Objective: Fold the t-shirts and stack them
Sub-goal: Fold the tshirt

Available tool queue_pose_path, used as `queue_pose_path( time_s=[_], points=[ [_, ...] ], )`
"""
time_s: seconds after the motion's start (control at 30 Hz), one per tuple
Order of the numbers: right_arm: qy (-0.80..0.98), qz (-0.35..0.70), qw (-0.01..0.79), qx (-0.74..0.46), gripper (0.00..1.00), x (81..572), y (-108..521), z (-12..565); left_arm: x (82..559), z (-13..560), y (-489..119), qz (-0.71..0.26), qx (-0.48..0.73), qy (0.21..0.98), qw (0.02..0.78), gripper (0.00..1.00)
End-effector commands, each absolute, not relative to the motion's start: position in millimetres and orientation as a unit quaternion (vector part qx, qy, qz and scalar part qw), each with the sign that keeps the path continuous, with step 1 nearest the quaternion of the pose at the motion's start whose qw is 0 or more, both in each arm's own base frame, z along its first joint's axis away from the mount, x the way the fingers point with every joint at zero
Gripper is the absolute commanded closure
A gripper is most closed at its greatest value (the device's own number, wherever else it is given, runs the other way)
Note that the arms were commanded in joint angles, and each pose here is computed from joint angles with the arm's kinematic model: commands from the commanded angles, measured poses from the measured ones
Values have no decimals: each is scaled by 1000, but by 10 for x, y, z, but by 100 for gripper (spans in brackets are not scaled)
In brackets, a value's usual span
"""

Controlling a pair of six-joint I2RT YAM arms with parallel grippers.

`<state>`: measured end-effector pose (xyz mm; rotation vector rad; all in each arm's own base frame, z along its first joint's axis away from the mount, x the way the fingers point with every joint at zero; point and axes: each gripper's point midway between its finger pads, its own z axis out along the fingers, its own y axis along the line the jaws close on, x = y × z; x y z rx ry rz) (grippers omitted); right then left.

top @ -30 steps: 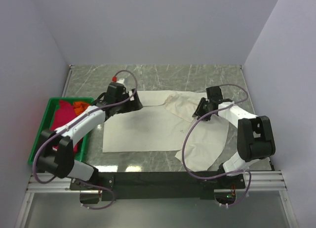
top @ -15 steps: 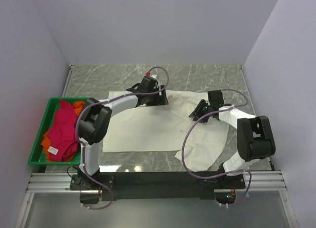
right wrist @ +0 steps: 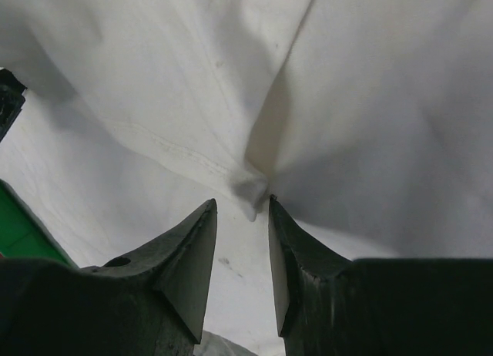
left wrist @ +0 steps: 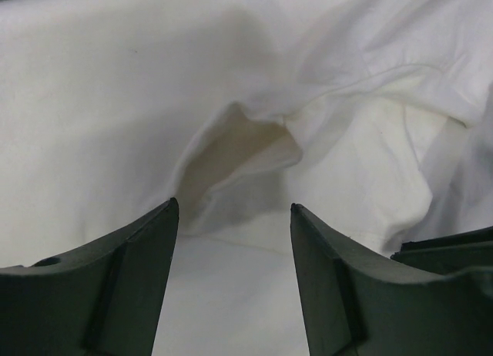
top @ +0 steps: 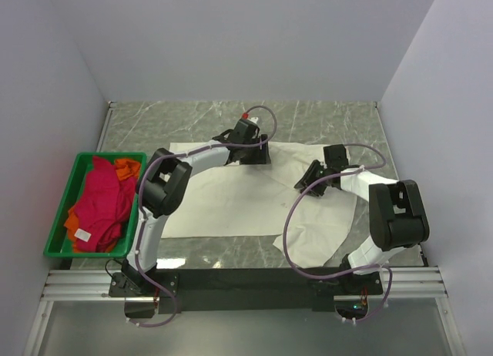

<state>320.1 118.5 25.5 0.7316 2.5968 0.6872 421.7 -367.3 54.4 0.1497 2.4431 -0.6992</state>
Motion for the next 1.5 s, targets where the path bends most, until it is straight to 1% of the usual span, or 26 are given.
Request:
queue_pose_path(
  time_s=[0.0,0.2,0.3,0.43,0.53,0.9,1.27,1.4,1.47],
  points=[
    [916,248,181,259,60,3225,1191,246,4313,636,-3771,-261,70,910,315,35],
    [915,250,178,260,60,3242,1201,223,4265,509,-3807,-248,76,916,308,34],
    [916,252,178,258,63,3257,1209,221,4270,490,-3776,-238,74,916,314,32],
    [914,257,181,255,69,3281,1229,258,4267,474,-3757,-229,75,918,314,31],
    [913,260,185,253,69,3315,1233,305,4276,480,-3759,-225,77,918,318,30],
    [913,262,189,250,70,3388,1248,419,4273,501,-3776,-221,82,917,322,28],
    [911,262,170,271,70,3323,1253,186,4269,481,-3778,-221,81,918,319,29],
    [910,261,173,273,70,3326,1245,186,4273,487,-3778,-221,81,917,321,31],
    [910,259,177,271,74,3333,1237,210,4273,488,-3780,-222,79,918,320,33]
  ],
)
